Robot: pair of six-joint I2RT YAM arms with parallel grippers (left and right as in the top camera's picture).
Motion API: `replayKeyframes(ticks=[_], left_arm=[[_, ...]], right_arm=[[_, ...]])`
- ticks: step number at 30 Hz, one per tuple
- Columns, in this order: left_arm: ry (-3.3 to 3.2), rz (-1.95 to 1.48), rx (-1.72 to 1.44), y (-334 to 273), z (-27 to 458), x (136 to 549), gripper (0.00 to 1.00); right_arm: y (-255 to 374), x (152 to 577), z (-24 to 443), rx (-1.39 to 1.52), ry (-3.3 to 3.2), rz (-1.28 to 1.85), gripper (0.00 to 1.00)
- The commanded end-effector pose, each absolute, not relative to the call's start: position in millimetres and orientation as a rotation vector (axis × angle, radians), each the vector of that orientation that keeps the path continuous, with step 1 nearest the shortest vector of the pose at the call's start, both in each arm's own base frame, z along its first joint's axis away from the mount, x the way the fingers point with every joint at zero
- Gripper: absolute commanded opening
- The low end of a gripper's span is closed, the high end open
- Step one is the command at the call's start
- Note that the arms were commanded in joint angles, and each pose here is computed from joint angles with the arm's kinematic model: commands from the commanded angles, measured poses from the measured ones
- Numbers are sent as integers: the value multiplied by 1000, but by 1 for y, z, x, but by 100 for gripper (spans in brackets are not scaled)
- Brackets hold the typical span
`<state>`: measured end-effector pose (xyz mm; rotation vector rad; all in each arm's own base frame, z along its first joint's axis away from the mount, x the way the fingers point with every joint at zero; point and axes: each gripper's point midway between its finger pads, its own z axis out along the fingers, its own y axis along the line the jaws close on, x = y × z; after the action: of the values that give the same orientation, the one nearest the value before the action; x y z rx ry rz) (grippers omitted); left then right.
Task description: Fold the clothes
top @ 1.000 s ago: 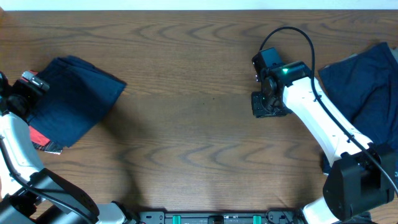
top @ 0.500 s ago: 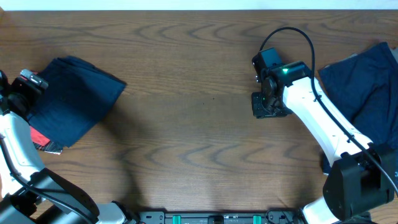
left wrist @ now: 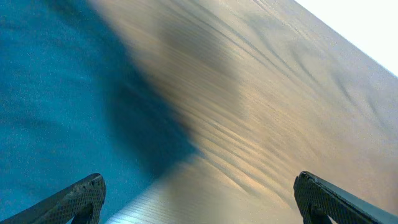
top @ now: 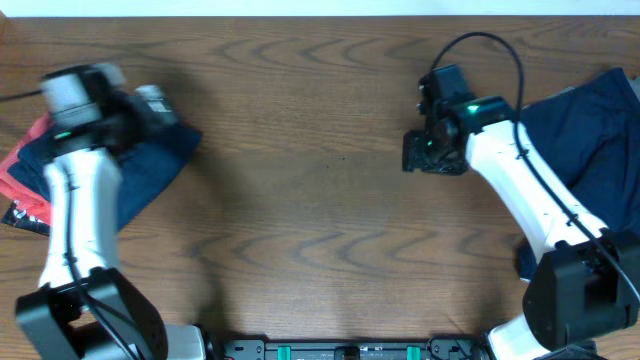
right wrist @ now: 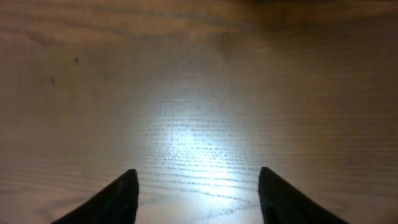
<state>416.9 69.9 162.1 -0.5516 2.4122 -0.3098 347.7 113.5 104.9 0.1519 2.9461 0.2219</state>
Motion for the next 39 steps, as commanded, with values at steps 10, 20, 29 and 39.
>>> replayKeyframes(ticks=[10,20,29,39], left_arm=[[2990,-281,-36,-80,91,330,98],[3394,-197,-87,-66,97,231,98],[3152,-198,-50,-61,144,235,98],[2497,-259,-3,-53,250,232,98]], right_arm=[[42,329,110,343,3039,285,86],[33,286,115,278,3192,496,86],[28,275,143,259,3101,470,92],[14,268,199,172,2560,288,99]])
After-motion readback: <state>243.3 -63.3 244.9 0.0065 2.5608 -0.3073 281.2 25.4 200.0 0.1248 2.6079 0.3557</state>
